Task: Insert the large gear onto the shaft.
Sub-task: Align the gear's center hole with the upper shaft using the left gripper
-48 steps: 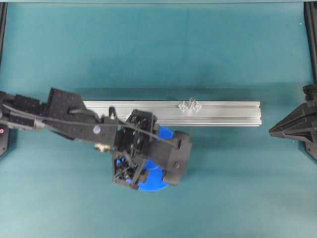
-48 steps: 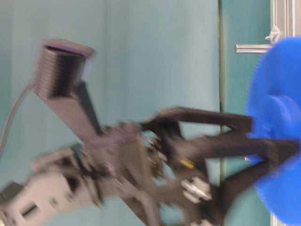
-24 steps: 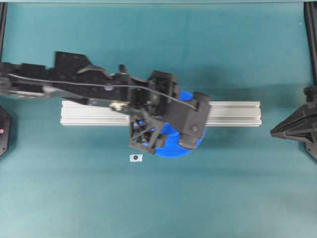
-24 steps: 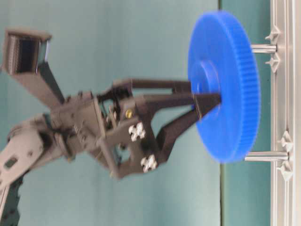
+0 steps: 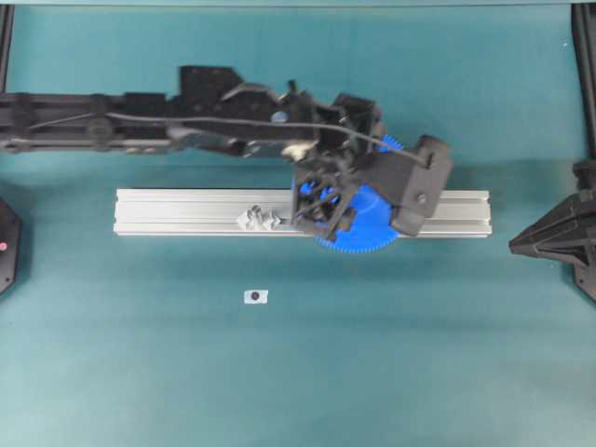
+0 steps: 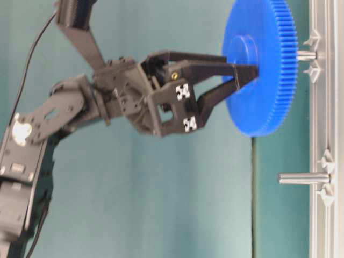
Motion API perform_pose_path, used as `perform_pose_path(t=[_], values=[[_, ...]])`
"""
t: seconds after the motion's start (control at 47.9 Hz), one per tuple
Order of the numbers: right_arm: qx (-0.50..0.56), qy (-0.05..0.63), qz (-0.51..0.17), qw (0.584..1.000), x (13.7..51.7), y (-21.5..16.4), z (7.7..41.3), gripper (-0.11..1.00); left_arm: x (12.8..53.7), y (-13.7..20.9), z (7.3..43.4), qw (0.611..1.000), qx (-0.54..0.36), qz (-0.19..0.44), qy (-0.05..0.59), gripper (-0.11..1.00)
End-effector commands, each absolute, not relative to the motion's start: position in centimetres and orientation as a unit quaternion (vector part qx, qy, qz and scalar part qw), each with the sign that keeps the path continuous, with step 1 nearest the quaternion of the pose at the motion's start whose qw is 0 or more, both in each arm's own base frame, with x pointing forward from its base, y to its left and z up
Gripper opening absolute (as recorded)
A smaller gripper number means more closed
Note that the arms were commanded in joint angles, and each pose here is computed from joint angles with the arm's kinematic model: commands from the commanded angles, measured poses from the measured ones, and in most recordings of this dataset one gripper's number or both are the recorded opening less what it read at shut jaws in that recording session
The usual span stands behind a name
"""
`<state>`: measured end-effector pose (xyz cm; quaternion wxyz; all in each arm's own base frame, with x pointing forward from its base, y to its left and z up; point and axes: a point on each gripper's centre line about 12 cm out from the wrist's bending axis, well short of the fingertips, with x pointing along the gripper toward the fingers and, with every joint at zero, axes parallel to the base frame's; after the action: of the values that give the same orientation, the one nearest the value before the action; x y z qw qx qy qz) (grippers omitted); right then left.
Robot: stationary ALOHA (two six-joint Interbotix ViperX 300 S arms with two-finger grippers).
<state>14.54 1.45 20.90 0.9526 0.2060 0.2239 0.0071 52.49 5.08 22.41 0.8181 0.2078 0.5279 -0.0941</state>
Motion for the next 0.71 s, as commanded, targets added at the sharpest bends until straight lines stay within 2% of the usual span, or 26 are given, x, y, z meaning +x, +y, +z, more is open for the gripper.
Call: perform_pose_path(t=[0.0, 0.209, 0.438, 0.688], values=[[0.210, 0.218, 0.005, 0.953, 14.7, 1.4, 21.3, 0.11, 53.3, 4.9, 24.5, 0.831, 0.215, -0.090, 0.505, 0.78], [0.211, 0.217, 0.004, 0.953, 14.7, 1.3, 21.4, 0.11, 53.9, 5.2, 23.1, 0.825, 0.212, -0.091, 0.515, 0.78], [0.211, 0.217, 0.005, 0.953, 14.7, 1.4, 21.4, 0.11, 53.5, 7.8, 23.8, 0.832, 0.201, -0.068, 0.512, 0.78], [0.211, 0.216, 0.005, 0.953, 14.7, 1.4, 21.5, 0.11, 53.1, 8.7, 22.8, 0.825, 0.195, -0.066, 0.526, 0.78]])
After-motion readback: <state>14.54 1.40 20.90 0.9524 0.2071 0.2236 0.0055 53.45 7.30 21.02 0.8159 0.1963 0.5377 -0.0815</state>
